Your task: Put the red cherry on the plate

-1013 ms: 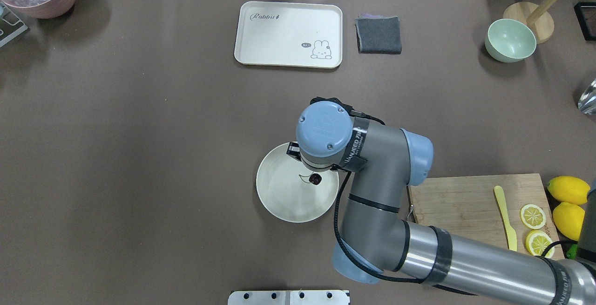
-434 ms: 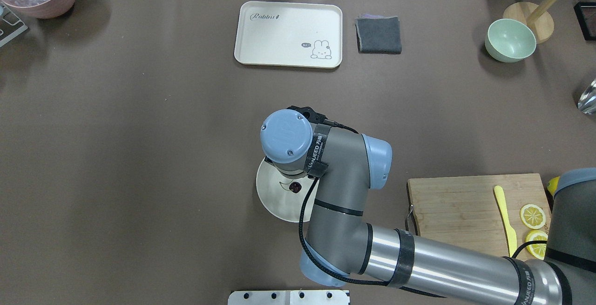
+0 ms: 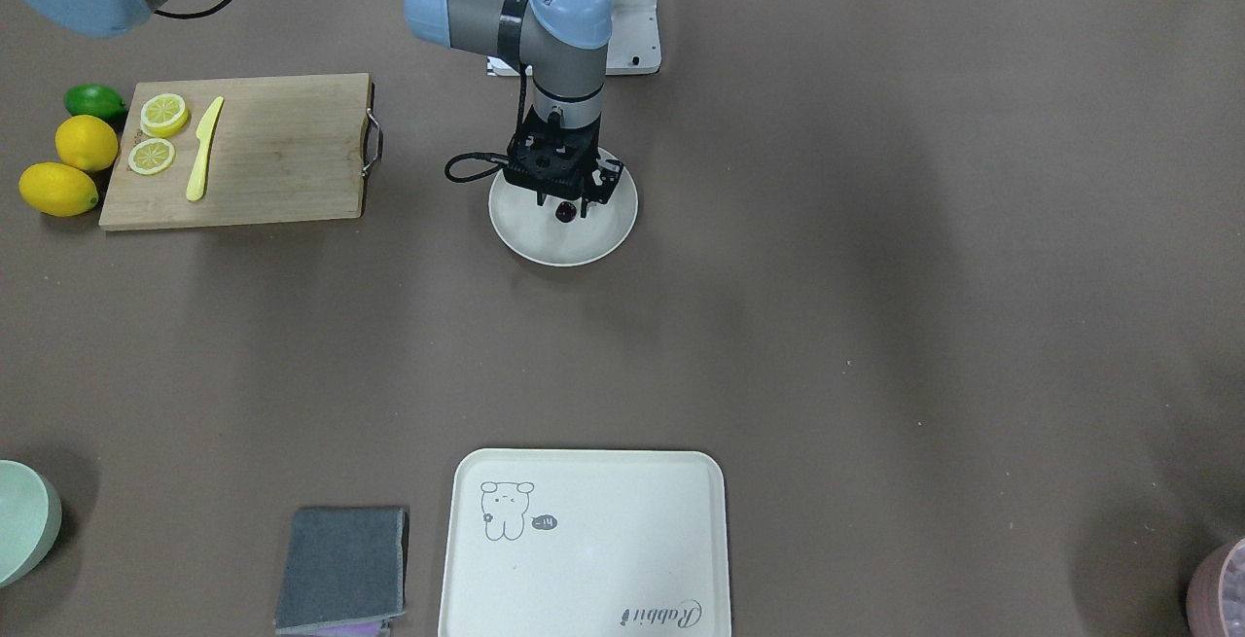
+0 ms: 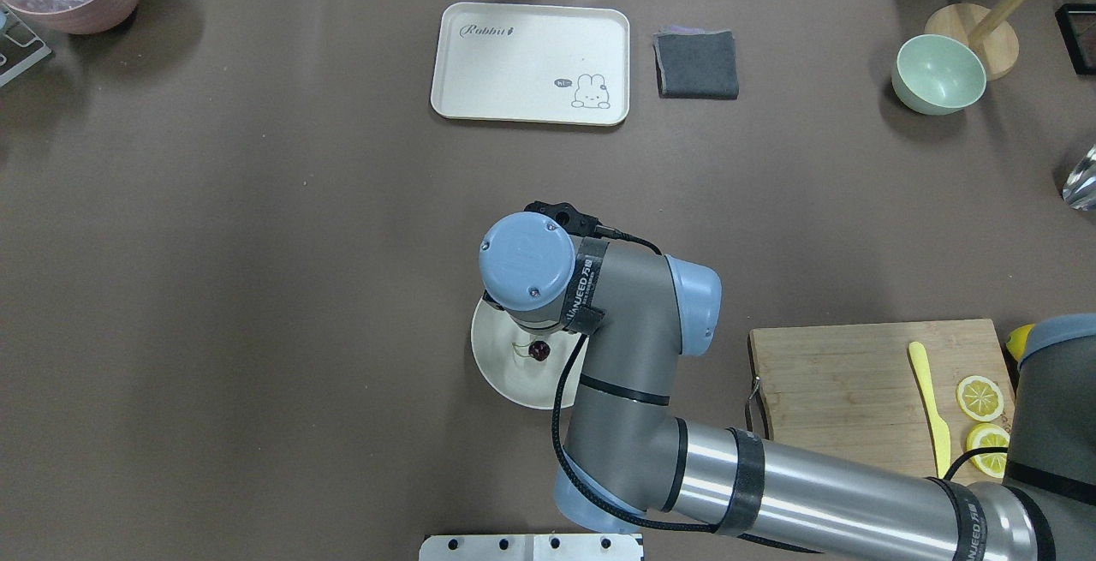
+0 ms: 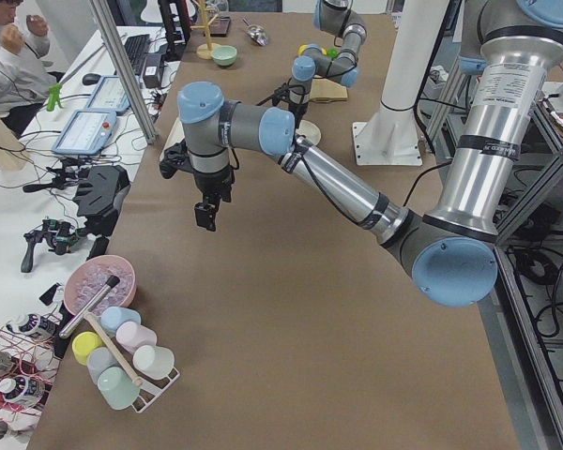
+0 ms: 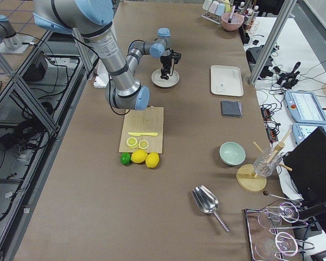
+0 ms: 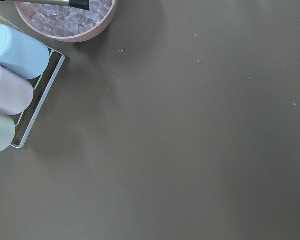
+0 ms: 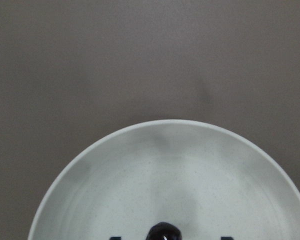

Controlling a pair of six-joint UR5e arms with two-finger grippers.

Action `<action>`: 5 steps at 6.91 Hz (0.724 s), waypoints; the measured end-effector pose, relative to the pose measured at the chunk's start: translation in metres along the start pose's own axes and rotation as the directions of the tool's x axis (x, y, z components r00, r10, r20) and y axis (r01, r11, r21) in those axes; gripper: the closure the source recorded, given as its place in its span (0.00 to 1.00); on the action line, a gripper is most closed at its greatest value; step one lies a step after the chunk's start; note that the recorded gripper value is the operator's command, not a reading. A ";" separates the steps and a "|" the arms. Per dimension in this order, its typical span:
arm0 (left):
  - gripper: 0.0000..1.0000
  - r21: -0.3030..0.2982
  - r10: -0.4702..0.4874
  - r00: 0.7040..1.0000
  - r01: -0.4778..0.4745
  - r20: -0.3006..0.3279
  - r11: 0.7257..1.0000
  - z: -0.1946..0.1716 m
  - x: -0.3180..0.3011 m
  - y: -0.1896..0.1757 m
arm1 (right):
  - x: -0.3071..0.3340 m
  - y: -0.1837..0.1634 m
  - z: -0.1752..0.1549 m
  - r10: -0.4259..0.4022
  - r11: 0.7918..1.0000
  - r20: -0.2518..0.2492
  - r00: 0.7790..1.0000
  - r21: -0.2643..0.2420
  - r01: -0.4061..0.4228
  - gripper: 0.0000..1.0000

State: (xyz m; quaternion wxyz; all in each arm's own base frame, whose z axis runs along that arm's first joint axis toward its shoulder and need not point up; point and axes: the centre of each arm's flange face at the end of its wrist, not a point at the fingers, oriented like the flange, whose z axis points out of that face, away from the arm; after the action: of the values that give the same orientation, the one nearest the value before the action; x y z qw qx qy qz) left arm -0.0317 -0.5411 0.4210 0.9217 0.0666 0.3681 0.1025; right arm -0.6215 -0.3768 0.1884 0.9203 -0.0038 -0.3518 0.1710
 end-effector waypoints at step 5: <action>0.02 -0.129 -0.147 0.989 0.146 -0.001 0.981 0.059 -0.063 0.021 | 0.184 -0.155 -0.084 -0.173 0.984 0.054 0.983 0.044 0.171 0.00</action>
State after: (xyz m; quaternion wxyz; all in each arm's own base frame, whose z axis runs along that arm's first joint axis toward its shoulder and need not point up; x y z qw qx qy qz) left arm -0.0389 -0.5384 0.5094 0.9271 -0.0205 0.3696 0.0582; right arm -0.3913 -0.4553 0.2640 0.9210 0.0495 -0.3737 0.0978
